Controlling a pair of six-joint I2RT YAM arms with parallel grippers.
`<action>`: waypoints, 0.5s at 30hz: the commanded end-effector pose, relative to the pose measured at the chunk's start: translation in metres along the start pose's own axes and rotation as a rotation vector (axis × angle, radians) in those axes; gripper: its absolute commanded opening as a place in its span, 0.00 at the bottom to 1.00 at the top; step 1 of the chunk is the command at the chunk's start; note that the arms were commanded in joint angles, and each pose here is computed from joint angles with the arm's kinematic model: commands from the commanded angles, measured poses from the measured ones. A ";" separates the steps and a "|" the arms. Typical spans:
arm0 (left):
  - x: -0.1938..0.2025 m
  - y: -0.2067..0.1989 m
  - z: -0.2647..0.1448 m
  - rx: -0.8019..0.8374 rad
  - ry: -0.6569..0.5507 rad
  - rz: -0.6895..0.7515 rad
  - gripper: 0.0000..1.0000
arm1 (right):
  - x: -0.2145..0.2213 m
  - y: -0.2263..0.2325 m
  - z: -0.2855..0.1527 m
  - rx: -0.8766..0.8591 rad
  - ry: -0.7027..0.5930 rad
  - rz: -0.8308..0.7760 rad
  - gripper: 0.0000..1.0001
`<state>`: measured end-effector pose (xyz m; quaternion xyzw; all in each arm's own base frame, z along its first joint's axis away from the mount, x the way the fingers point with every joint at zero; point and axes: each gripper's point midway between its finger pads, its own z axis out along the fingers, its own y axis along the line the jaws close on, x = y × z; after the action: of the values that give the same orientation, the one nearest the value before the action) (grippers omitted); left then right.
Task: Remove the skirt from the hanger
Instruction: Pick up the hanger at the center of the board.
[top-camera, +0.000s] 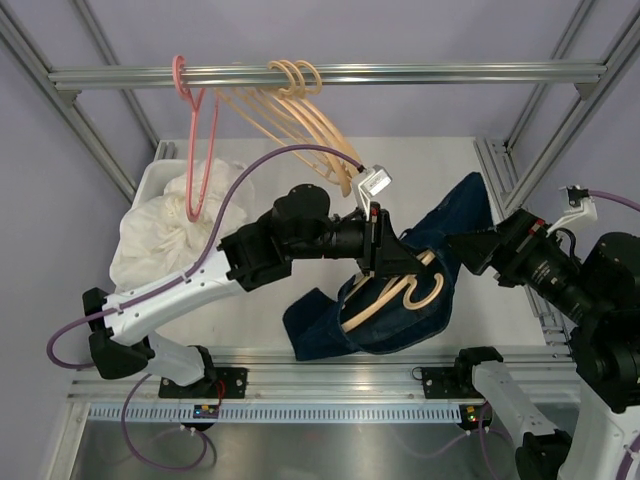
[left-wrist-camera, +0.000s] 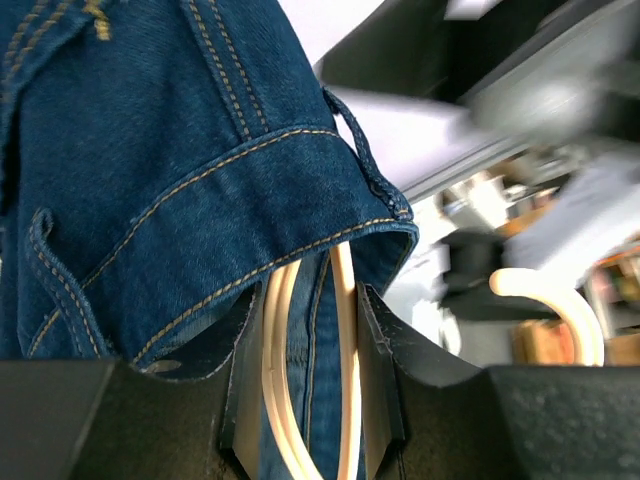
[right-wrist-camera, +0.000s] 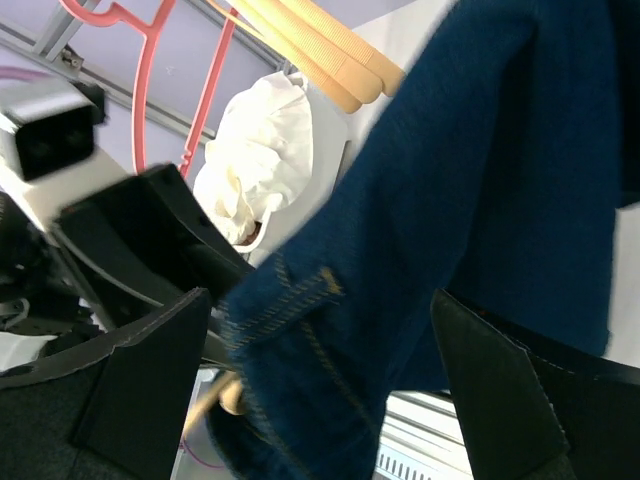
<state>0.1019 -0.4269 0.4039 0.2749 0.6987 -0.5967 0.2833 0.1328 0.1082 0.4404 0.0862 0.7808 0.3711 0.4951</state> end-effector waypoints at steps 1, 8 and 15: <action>-0.097 -0.111 -0.047 0.317 -0.343 0.104 0.00 | -0.002 0.008 -0.011 -0.045 -0.051 -0.047 1.00; -0.182 -0.112 -0.065 0.184 -0.566 0.059 0.00 | -0.023 0.009 -0.045 0.049 -0.183 -0.089 0.99; -0.227 -0.072 -0.043 0.099 -0.668 -0.072 0.00 | -0.004 0.039 -0.053 -0.081 -0.026 -0.153 0.95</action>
<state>0.1862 -0.4112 0.5739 0.1117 0.6034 -0.6654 0.4251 0.0728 0.0797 0.5138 0.0739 0.7050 0.3301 0.6233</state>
